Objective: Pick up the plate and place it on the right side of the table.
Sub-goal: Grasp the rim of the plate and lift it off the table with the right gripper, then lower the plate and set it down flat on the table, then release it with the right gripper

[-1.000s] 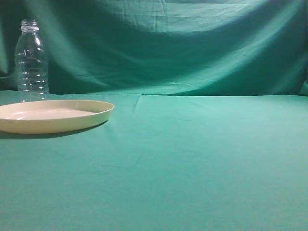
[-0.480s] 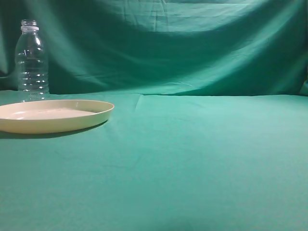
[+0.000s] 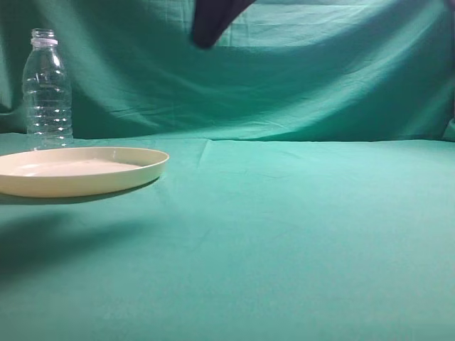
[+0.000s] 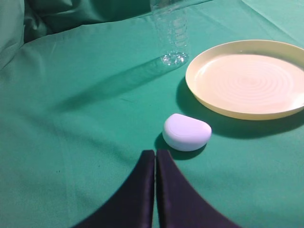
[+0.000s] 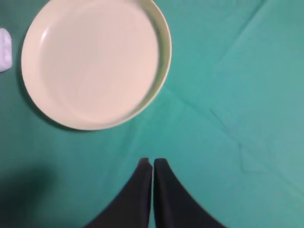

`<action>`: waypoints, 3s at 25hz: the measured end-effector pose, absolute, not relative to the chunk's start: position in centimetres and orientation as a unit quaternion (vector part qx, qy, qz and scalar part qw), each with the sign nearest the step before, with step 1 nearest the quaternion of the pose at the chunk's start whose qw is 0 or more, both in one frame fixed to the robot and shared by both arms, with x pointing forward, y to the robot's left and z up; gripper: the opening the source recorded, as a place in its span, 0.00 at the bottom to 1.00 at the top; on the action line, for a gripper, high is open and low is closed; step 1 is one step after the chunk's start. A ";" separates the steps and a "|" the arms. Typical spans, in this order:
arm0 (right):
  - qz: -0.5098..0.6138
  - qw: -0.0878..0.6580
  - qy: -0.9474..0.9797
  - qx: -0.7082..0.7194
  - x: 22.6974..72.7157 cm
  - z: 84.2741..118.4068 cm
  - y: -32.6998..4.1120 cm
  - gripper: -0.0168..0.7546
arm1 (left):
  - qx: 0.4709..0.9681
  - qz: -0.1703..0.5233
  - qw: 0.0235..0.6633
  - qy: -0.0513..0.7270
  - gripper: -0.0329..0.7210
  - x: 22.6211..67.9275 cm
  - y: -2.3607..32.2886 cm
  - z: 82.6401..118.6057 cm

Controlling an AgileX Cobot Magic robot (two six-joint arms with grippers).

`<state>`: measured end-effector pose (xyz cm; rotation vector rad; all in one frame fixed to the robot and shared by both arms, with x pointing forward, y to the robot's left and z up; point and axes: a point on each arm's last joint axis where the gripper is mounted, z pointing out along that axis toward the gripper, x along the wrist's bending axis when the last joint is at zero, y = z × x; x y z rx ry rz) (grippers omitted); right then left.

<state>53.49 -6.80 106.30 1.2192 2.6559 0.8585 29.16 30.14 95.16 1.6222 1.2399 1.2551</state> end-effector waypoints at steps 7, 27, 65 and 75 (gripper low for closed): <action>0.279 0.045 0.882 0.376 57.3 102.2 -0.8 0.02 | 0.630 0.488 0.364 0.482 0.04 29.2 30.1 95.2; 0.273 0.085 0.908 0.306 61.5 93.4 2.3 0.56 | 0.630 0.488 0.364 0.482 0.04 29.2 30.1 95.2; 0.201 0.207 0.754 0.591 62.1 109.7 -23.5 0.02 | 0.630 0.488 0.364 0.482 0.04 29.2 30.1 95.2; 0.129 0.167 0.725 0.655 58.3 100.8 -29.7 0.02 | 0.630 0.488 0.364 0.482 0.04 29.2 30.1 95.2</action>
